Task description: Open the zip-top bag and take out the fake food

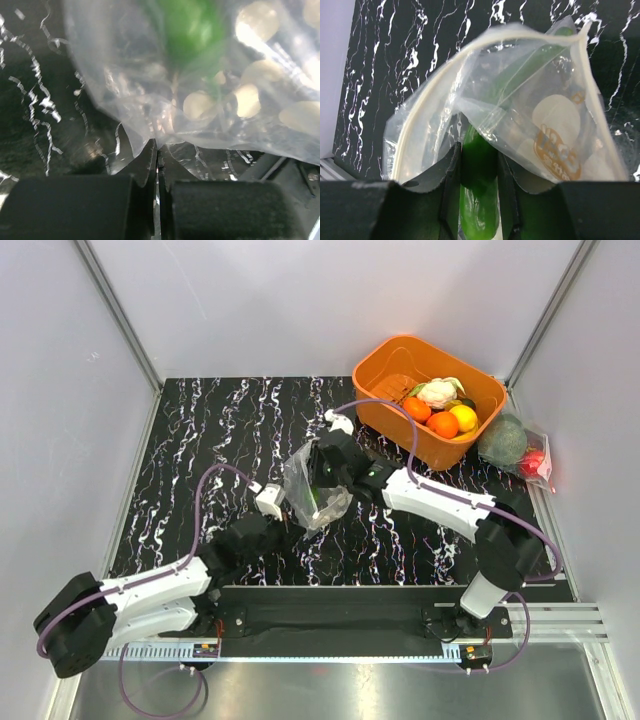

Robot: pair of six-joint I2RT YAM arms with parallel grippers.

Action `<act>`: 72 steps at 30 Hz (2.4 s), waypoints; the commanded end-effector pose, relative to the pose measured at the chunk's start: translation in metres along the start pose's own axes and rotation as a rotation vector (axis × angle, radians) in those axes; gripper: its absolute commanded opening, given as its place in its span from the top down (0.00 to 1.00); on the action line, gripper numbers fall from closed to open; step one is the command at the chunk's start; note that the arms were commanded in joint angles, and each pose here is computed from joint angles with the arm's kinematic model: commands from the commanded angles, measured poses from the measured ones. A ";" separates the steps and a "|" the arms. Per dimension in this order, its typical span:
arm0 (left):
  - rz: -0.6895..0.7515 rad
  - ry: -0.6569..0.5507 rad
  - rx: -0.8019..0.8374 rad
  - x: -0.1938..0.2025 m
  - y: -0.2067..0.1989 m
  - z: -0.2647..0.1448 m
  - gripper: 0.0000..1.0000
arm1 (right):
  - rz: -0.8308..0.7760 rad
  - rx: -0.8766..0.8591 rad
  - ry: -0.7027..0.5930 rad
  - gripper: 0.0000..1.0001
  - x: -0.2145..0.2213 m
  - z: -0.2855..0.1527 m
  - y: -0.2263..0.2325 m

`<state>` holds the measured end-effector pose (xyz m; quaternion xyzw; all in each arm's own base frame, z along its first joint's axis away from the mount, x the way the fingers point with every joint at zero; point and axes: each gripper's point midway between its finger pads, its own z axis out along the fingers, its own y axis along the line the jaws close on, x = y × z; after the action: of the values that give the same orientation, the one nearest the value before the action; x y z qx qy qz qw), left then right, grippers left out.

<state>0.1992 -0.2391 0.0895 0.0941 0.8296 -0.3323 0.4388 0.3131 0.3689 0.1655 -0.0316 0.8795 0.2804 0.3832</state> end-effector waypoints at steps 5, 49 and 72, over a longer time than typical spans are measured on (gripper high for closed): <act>-0.002 0.070 -0.129 0.018 0.024 0.005 1.00 | 0.013 -0.060 -0.116 1.00 -0.067 -0.032 0.019; -0.038 0.104 -0.316 -0.046 0.055 0.044 1.00 | -0.051 -0.348 0.392 1.00 0.007 -0.213 0.035; 0.054 0.092 -0.233 -0.058 0.039 0.002 0.17 | -0.190 0.092 -0.073 1.00 -0.137 -0.184 -0.083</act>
<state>0.2549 -0.2010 0.0988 0.0671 0.8923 -0.1978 0.4003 0.2743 0.1908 0.2932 -0.0876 0.8982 0.2065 0.3779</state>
